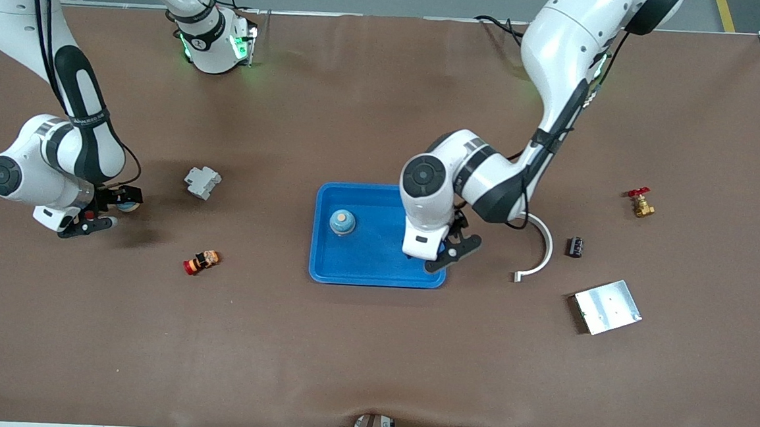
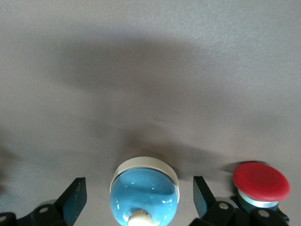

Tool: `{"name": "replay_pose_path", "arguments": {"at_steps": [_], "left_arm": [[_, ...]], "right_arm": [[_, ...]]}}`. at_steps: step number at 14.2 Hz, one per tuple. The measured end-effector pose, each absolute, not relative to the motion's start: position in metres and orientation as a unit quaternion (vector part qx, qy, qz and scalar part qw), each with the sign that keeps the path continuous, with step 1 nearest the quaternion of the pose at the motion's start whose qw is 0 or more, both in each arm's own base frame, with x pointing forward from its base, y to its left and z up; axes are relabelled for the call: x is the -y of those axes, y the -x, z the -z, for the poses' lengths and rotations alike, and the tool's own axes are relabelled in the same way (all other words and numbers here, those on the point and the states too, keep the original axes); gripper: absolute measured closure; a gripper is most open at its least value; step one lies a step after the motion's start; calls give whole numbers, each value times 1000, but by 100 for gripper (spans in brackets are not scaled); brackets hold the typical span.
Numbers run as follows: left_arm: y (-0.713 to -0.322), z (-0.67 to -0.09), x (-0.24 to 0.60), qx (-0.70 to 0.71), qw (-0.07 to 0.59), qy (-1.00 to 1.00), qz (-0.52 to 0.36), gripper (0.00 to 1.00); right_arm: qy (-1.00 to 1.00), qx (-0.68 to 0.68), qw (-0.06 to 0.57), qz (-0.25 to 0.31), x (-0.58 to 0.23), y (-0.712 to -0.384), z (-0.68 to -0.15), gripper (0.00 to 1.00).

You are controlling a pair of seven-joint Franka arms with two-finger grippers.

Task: Place electrolytic capacitor and blue bell in tray
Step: 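Grasp the second blue bell with the right gripper while the left gripper withdraws, then lift the bell with the right gripper while the left gripper reaches the capacitor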

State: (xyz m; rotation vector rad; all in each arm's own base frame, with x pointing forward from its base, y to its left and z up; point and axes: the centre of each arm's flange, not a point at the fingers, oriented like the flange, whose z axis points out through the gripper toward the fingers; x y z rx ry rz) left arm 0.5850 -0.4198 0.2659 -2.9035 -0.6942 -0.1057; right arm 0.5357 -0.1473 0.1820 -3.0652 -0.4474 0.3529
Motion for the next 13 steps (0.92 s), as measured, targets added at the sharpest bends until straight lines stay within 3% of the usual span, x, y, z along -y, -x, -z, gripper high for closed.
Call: {"name": "replay_pose_path", "arguments": {"at_steps": [6,13], "left_arm": [[-592,-273,390,129,87,988,21,0],[-603,-346,293,53,56,997,9,0]], "right_arm": [[982,143,16,-123,146,-527,-174,0],[982,142,15,-126,147,-525,-170,0]]}}
